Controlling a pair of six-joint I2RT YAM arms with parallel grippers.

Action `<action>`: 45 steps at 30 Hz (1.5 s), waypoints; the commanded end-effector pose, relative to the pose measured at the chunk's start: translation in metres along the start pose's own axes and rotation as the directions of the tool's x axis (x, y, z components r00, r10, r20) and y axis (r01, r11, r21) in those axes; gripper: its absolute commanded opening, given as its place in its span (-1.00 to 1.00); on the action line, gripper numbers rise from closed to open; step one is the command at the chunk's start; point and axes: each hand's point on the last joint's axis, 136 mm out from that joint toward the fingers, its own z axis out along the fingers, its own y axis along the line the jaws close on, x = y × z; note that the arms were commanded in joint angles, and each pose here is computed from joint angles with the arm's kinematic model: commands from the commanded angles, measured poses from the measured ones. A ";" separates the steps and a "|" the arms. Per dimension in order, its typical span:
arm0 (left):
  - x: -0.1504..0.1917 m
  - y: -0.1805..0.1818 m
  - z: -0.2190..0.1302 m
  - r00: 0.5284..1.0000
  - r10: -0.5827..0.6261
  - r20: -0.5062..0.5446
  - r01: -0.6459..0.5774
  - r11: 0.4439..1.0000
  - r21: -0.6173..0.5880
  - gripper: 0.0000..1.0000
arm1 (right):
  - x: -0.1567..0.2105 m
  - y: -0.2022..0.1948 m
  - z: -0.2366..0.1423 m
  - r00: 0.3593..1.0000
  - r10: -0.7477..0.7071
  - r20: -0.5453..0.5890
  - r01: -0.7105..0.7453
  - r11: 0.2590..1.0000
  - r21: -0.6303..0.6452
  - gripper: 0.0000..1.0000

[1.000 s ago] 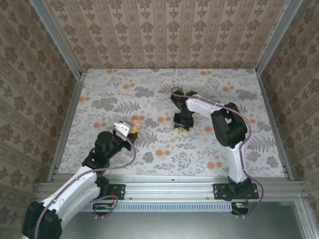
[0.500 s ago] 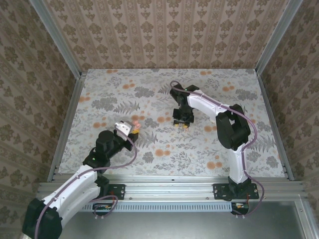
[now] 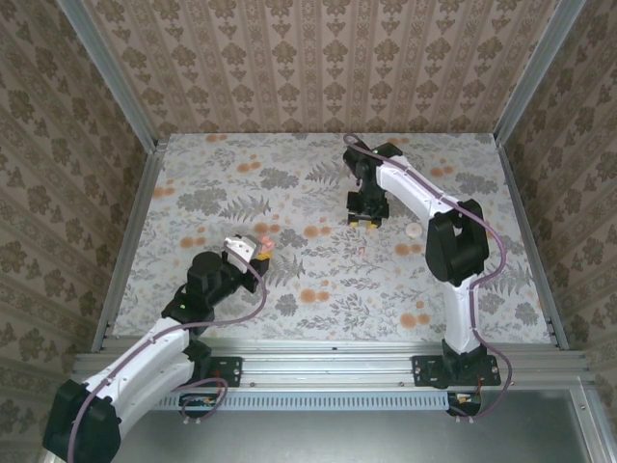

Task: Insert wireless bluetooth earbuds into charging case

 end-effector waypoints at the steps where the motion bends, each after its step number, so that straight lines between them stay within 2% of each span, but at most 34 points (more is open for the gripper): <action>1: -0.023 0.001 -0.003 0.998 0.017 0.066 -0.017 1.000 -0.002 -0.82 | 0.010 -0.011 0.013 0.997 -0.033 -0.075 0.039 0.996 0.078 -0.21; 10: -0.025 0.003 -0.004 0.998 0.021 0.065 -0.020 1.000 -0.012 -0.82 | 0.012 -0.005 0.036 0.991 -0.036 -0.126 0.044 0.997 0.065 -0.19; 14: -0.025 0.003 -0.005 0.997 0.022 0.068 -0.021 1.000 -0.014 -0.81 | 0.020 -0.014 0.044 0.989 0.002 -0.149 0.014 0.995 0.101 -0.19; 21: -0.026 0.003 -0.005 0.997 0.022 0.069 -0.021 1.000 -0.016 -0.81 | 0.031 -0.014 0.062 0.982 0.061 -0.179 -0.045 0.995 0.093 -0.20; 45: -0.024 0.003 -0.005 0.998 0.021 0.061 -0.021 1.000 -0.014 -0.81 | 0.043 -0.014 0.092 0.970 0.071 -0.232 -0.051 0.995 0.090 -0.32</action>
